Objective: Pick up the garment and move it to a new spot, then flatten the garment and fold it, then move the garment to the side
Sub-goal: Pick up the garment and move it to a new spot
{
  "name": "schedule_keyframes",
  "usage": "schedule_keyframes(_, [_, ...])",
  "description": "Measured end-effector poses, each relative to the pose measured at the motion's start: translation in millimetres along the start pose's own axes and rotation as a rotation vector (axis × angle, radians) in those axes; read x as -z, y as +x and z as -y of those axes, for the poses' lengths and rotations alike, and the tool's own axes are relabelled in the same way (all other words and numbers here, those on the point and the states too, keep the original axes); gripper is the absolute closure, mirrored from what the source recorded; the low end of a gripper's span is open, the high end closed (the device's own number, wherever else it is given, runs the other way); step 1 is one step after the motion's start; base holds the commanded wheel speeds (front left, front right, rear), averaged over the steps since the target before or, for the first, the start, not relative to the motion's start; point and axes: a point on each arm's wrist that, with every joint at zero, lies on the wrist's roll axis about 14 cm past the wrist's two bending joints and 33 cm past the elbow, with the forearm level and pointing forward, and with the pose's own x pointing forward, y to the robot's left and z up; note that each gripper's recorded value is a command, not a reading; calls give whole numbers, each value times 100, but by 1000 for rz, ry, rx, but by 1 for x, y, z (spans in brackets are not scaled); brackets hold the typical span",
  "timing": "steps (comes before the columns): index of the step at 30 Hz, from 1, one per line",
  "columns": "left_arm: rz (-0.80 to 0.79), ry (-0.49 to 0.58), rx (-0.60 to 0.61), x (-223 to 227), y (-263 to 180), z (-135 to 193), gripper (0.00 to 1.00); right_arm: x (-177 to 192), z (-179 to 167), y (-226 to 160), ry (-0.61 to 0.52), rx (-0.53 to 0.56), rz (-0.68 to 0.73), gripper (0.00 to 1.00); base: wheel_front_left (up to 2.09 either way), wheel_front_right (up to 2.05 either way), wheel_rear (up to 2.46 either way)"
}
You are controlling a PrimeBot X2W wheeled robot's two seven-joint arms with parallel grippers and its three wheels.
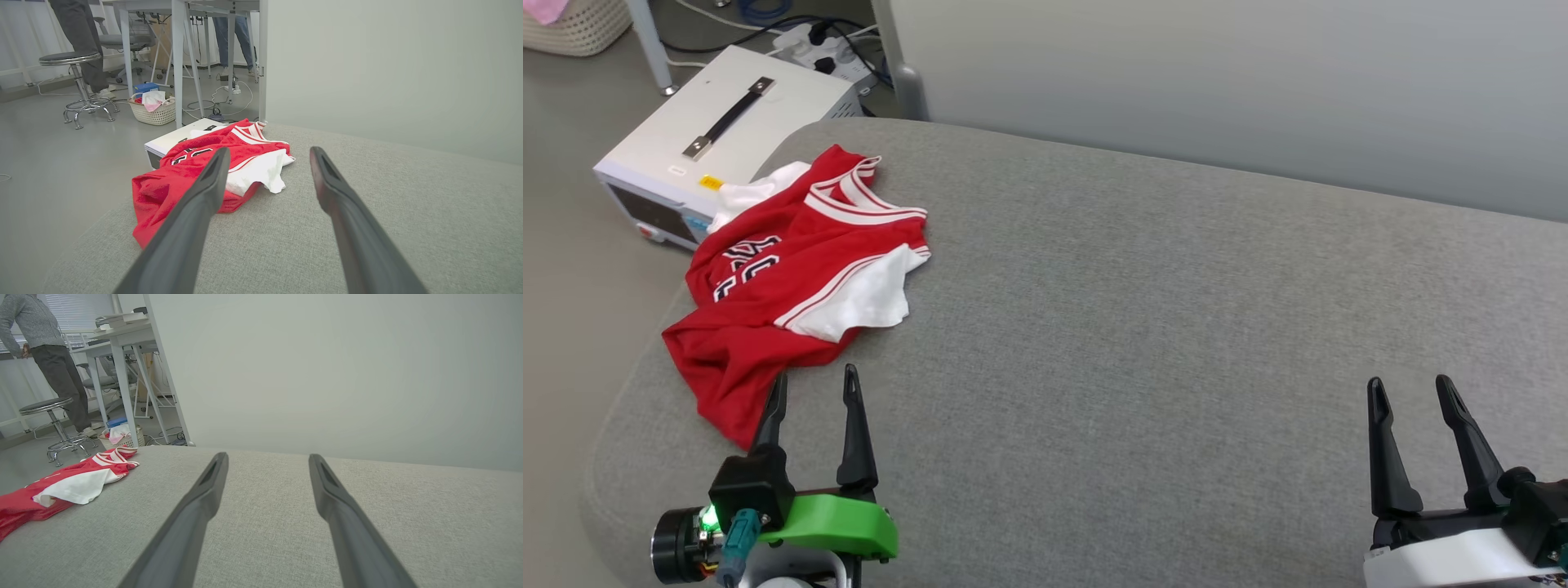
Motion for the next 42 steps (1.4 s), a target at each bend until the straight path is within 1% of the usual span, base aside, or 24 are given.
schedule_keyframes(13, [2, 24, -173, -6, -25, -57, 0, 19, -47, 27, 32, -156, -34, 0, 0, 0, 0])
schedule_keyframes(18, [-2, 17, -236, -7, -37, -76, 0, 25, -68, 34, 51, -217, -45, 0, 0, 0, 0])
schedule_keyframes(24, [-8, 15, -286, -7, -47, -90, 0, 30, -82, 39, 61, -263, -55, 0, 0, 0, 0])
schedule_keyframes(30, [-14, 8, -298, -5, -48, -94, 0, 31, -84, 39, 64, -268, -55, 0, 0, 0, 0])
schedule_keyframes(35, [41, 4, -245, -21, -24, -91, 0, 30, -82, 42, 62, -263, -49, 0, 0, 0, 0])
schedule_keyframes(42, [182, -1, -190, -66, 37, -98, 0, 31, -75, 50, 33, -248, -31, 0, 0, 0, 0])
